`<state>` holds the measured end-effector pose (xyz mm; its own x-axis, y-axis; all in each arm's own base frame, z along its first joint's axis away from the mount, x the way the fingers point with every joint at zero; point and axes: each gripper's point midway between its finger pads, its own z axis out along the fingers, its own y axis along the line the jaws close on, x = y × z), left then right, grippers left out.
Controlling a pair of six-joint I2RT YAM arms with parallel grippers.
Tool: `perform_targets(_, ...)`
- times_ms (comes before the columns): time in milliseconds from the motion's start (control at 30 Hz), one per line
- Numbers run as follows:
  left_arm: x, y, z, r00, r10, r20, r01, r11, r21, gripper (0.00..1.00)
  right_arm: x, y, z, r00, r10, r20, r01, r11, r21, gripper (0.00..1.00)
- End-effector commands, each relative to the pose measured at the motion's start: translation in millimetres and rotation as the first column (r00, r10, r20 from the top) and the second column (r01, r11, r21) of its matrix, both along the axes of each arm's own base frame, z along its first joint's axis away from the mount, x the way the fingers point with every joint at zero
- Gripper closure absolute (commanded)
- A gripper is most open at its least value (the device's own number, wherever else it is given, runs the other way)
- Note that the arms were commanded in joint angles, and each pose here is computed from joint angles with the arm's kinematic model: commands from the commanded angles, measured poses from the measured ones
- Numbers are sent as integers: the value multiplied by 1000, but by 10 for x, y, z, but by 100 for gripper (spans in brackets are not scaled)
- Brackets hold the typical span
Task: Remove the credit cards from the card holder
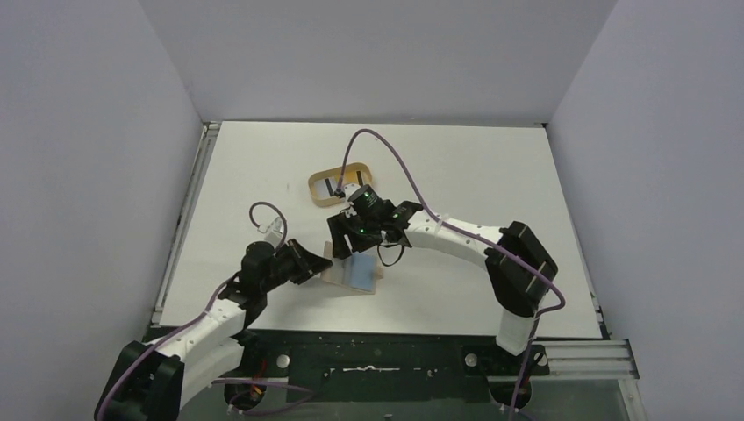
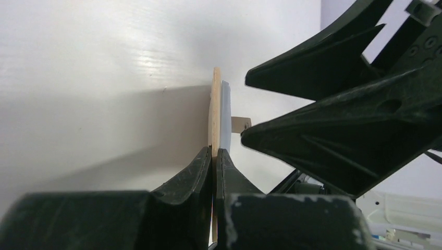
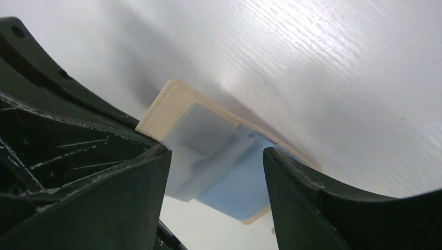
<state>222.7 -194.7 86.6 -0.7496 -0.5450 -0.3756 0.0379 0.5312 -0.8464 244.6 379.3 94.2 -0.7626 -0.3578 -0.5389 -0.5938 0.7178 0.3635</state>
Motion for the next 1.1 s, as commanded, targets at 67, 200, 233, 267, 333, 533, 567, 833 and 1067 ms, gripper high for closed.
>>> perform_targets(67, -65, 83, -72, 999, 15, -29, -13, 998, 63, 100, 146, 158, 125, 995, -51, 82, 44, 996, 79, 33)
perform_targets(200, -100, 66, -67, 1000, 1, -29, 0, 999, 48, 93, 93, 200, -3, 997, -42, 61, 38, 997, 74, 33)
perform_targets(233, -107, 61, -59, 1000, -3, -27, 5, 999, 45, 90, 86, 223, -10, 997, -40, 61, 35, 996, 77, 33)
perform_targets(267, -113, 55, -53, 1000, -7, -28, 8, 999, 41, 88, 81, 244, -23, 997, -39, 60, 35, 996, 78, 33)
perform_targets(333, -119, 45, -31, 1000, -12, -25, 13, 999, 34, 80, 85, 293, -37, 998, -37, 58, 32, 996, 82, 33)
perform_targets(533, -157, 44, -32, 999, -17, -32, 18, 1000, 24, 71, 80, 403, -108, 999, -24, 48, 20, 997, 77, 34)
perform_targets(567, -159, 49, -34, 999, -15, -32, 16, 1000, 24, 71, 79, 409, -123, 999, -24, 45, 21, 997, 76, 34)
perform_targets(833, -197, 62, -74, 999, -11, -33, 12, 1000, 13, 100, 44, 390, -241, 999, -31, 26, 30, 998, 62, 34)
perform_targets(1067, -180, 74, -27, 1000, -2, -14, 2, 1000, 8, 100, -7, 322, -246, 999, -26, 36, 25, 999, 33, 33)
